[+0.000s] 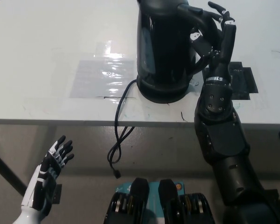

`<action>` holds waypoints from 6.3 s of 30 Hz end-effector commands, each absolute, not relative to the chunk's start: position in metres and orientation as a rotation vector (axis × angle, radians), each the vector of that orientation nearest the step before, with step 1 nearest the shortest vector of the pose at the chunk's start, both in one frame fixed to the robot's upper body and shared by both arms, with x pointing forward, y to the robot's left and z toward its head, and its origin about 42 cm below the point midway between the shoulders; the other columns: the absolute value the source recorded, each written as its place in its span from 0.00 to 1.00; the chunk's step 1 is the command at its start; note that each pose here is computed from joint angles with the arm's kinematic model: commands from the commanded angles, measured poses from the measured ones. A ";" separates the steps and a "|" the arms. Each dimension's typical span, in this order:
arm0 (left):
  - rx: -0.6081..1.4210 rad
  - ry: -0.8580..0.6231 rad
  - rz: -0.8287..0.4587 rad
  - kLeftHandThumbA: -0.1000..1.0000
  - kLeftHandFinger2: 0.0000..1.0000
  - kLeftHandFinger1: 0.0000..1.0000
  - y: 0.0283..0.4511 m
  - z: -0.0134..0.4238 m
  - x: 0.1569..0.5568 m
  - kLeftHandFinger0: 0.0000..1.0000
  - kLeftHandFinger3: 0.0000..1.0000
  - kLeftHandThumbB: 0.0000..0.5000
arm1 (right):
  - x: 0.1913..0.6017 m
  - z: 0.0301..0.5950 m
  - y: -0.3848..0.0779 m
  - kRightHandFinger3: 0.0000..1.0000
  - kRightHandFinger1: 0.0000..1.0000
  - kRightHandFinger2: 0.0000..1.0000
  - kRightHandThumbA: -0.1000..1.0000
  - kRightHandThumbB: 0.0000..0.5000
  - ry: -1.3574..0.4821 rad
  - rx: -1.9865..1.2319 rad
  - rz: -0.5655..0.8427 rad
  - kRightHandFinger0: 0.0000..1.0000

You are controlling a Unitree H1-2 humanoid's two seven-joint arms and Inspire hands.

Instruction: A kettle and its base are kept separately on the desk infront of the robot and the robot uses its right hand to lift the kettle by its handle and places it on its base to align it correctly.

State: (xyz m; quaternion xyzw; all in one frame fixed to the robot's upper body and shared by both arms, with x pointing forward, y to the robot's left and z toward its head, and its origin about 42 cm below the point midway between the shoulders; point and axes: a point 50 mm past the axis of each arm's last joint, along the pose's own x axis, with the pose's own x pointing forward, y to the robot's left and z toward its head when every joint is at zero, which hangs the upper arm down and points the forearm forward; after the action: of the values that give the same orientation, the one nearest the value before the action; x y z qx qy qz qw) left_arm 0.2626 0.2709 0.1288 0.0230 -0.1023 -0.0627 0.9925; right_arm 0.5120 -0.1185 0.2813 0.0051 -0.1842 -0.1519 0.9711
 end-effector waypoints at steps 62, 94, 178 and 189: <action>0.065 -0.264 -0.159 1.00 1.00 1.00 0.273 0.141 0.269 1.00 1.00 0.21 | 0.510 0.312 -0.112 0.80 0.25 0.70 0.00 0.21 -0.560 0.130 -0.299 0.00; 0.063 -0.268 -0.162 1.00 1.00 1.00 0.273 0.145 0.274 1.00 1.00 0.24 | 0.494 0.297 -0.114 0.80 0.15 0.61 0.00 0.17 -0.542 0.160 -0.299 0.00; 0.073 -0.281 -0.169 1.00 1.00 1.00 0.274 0.152 0.281 1.00 1.00 0.23 | 0.529 0.281 -0.127 0.71 0.17 0.57 0.00 0.24 -0.524 -0.048 -0.303 0.00; 0.069 -0.285 -0.169 1.00 1.00 1.00 0.274 0.154 0.282 1.00 1.00 0.24 | 0.525 0.278 -0.115 0.82 0.25 0.70 0.00 0.33 -0.518 0.005 -0.221 0.04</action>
State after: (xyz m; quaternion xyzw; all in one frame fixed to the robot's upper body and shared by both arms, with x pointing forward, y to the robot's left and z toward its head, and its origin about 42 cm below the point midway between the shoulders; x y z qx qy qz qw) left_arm 0.2799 0.2734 0.1434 0.0321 -0.1181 -0.0709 0.9899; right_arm 0.5212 -0.1300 0.2466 -0.0210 -0.2088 -0.1390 0.9678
